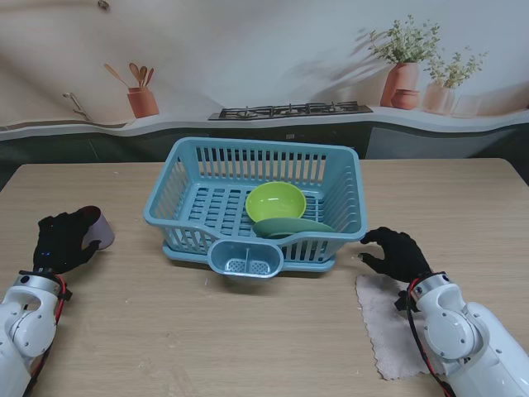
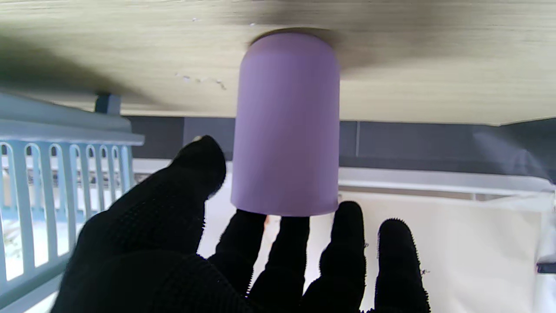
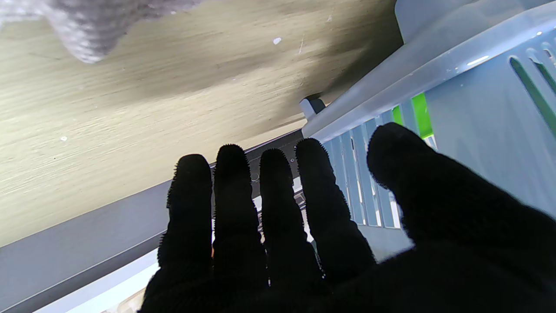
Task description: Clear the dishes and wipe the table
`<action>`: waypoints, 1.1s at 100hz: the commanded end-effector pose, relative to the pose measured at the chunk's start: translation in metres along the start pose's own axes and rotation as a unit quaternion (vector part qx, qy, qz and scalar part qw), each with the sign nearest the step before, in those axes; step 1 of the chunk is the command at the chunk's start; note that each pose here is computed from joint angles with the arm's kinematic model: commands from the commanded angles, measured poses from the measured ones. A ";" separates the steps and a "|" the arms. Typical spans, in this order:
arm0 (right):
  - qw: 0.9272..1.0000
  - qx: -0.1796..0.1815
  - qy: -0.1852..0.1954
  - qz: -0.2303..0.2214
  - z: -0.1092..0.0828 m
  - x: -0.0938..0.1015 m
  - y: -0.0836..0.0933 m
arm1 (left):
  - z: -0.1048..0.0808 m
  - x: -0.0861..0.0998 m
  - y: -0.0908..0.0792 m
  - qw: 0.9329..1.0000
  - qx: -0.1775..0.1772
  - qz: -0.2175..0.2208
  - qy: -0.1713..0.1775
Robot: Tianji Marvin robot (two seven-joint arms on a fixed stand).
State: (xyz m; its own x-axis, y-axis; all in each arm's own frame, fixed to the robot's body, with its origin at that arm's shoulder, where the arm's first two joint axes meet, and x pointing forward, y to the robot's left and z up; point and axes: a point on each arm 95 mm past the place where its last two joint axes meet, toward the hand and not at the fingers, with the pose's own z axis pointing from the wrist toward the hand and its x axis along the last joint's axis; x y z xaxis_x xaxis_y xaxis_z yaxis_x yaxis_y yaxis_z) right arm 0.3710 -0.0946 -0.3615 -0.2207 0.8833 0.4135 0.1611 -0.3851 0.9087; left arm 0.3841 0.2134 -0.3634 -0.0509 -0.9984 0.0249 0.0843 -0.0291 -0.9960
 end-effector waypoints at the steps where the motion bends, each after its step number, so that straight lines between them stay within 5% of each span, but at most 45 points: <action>1: 1.000 0.008 0.002 -0.001 -0.001 0.002 -0.002 | 0.002 0.001 0.001 1.000 -0.007 0.001 -0.002; 110: 1.000 0.001 0.002 0.003 -0.001 0.001 0.000 | 0.011 0.004 0.014 0.999 -0.037 0.026 -0.016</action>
State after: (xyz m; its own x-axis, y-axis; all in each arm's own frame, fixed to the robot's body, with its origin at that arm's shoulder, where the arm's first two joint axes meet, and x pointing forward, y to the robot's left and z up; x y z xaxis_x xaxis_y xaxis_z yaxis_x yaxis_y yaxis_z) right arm 0.3710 -0.0955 -0.3604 -0.2187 0.8819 0.4177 0.1542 -0.3915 0.9072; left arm 0.3939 0.2071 -0.3758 -0.0153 -0.9997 -0.0212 0.0183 0.0209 -0.9996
